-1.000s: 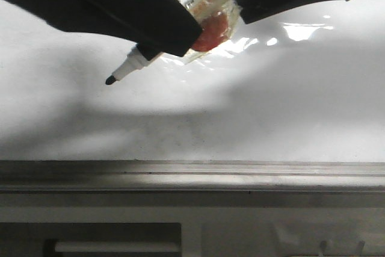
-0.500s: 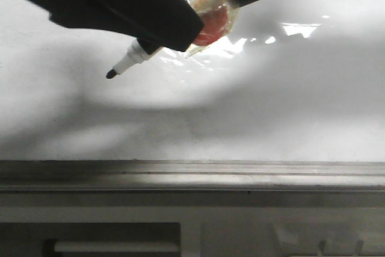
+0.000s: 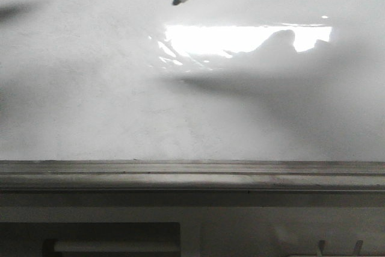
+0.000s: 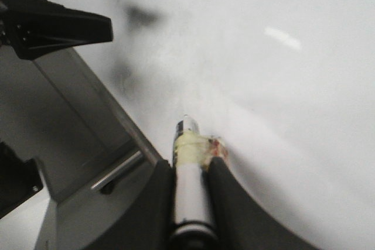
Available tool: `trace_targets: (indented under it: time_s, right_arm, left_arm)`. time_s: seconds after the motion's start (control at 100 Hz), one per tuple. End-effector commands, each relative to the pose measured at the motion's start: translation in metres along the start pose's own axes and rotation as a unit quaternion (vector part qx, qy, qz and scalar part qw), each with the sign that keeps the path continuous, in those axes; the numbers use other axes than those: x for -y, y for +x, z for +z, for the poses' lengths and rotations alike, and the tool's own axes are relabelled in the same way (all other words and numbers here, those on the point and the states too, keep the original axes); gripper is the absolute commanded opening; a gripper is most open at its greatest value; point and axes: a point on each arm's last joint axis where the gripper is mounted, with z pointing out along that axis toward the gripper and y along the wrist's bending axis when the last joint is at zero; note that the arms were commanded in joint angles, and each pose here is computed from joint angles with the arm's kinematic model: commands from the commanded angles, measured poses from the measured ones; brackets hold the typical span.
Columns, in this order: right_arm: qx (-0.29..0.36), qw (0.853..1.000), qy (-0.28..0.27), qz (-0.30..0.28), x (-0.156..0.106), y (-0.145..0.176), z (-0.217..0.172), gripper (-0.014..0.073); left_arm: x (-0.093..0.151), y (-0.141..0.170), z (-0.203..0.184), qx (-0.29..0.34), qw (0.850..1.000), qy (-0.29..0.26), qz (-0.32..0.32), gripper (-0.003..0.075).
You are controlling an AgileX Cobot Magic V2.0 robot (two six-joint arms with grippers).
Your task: Write number 6 on whiteboard
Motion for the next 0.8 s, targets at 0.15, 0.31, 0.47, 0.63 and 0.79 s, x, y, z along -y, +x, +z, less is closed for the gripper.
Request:
trace_targets:
  time_s: [0.15, 0.31, 0.47, 0.63, 0.79]
  right_arm:
    - [0.088, 0.992, 0.092, -0.008, 0.0, 0.005, -0.023, -0.0046]
    - [0.095, 0.988, 0.119, -0.007, 0.007, 0.003, -0.02, -0.0046]
    - [0.109, 0.98, 0.167, 0.002, 0.021, -0.001, -0.016, -0.0046]
    - [0.101, 0.979, 0.178, 0.01, 0.034, -0.014, -0.003, -0.0046]
    - [0.034, 0.993, 0.106, 0.025, 0.038, -0.013, 0.024, -0.0046]
  left_arm:
    - [-0.012, 0.019, -0.049, 0.116, 0.983, -0.102, -0.095, 0.0447]
    - [-0.008, 0.027, -0.067, 0.15, 0.978, -0.112, -0.095, 0.0447]
    - [-0.007, 0.026, -0.071, 0.161, 0.976, -0.116, -0.093, 0.0439]
    - [-0.007, 0.026, -0.071, 0.161, 0.976, -0.117, -0.093, 0.0439]
    - [-0.007, 0.026, -0.071, 0.162, 0.975, -0.117, -0.093, 0.0439]
